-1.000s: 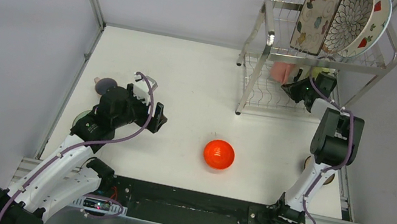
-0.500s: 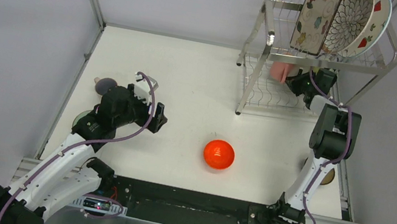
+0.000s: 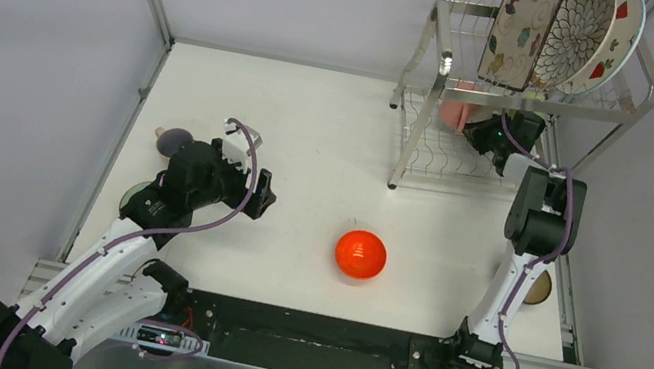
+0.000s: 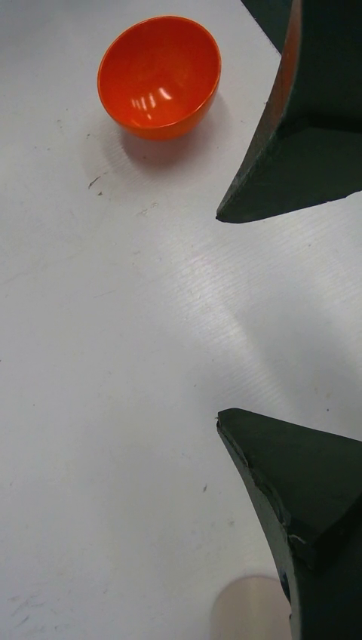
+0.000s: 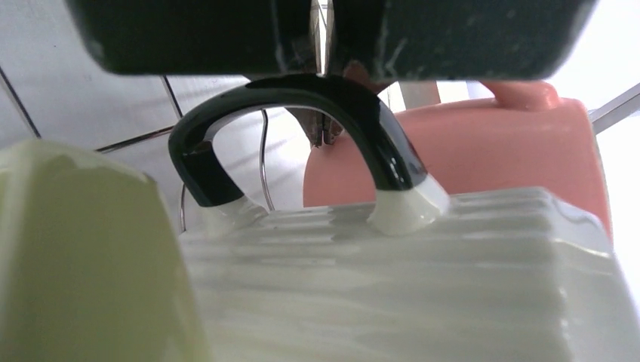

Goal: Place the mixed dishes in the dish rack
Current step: Turn the cup upside down in the dish rack, then pick up the cup at the center of the board.

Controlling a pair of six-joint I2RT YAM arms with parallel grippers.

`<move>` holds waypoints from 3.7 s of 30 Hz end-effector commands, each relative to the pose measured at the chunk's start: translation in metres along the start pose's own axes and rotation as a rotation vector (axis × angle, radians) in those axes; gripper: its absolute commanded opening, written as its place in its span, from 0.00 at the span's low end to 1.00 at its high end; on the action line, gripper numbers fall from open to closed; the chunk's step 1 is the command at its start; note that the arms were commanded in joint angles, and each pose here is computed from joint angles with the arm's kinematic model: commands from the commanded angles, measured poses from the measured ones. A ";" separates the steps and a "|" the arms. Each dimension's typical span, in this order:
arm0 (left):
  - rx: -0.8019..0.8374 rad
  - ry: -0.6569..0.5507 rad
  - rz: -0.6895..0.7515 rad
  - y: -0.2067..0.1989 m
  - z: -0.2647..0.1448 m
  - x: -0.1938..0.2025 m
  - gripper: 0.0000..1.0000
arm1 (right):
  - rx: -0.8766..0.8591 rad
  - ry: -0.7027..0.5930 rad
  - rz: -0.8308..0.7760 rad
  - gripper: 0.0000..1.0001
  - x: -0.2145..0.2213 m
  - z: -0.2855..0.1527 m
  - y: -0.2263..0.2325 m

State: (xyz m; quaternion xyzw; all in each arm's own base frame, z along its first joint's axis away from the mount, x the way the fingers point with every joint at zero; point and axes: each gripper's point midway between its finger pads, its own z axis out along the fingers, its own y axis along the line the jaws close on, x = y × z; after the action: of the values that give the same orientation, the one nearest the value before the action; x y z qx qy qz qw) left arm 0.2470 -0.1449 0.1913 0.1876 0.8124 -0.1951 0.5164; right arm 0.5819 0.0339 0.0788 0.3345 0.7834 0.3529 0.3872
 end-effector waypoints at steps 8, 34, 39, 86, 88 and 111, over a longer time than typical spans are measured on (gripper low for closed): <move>-0.008 -0.064 0.032 0.001 -0.002 -0.019 0.99 | -0.011 -0.051 -0.069 0.03 -0.019 -0.032 0.035; -0.004 -0.083 0.027 -0.001 -0.006 -0.024 0.99 | 0.177 0.067 -0.065 0.28 0.057 -0.186 0.016; -0.007 -0.088 0.024 -0.001 -0.007 -0.025 0.99 | 0.222 0.137 -0.098 0.35 0.096 -0.213 -0.002; -0.810 0.211 0.030 0.184 -0.007 -0.013 0.96 | 0.090 0.111 -0.592 1.00 0.165 -0.359 0.049; -0.811 0.221 0.035 0.188 -0.004 -0.012 0.95 | 0.091 0.111 -0.594 1.00 0.165 -0.359 0.048; -0.719 0.326 -0.016 0.199 0.028 0.033 0.80 | 0.090 0.136 -0.633 1.00 0.169 -0.358 0.043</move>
State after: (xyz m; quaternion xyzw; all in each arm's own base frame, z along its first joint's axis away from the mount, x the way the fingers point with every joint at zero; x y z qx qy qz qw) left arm 0.3521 0.0184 0.1293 0.0187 0.8979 0.1484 0.4141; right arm 0.2090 0.0816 0.1967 0.0862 0.8977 0.1885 0.3889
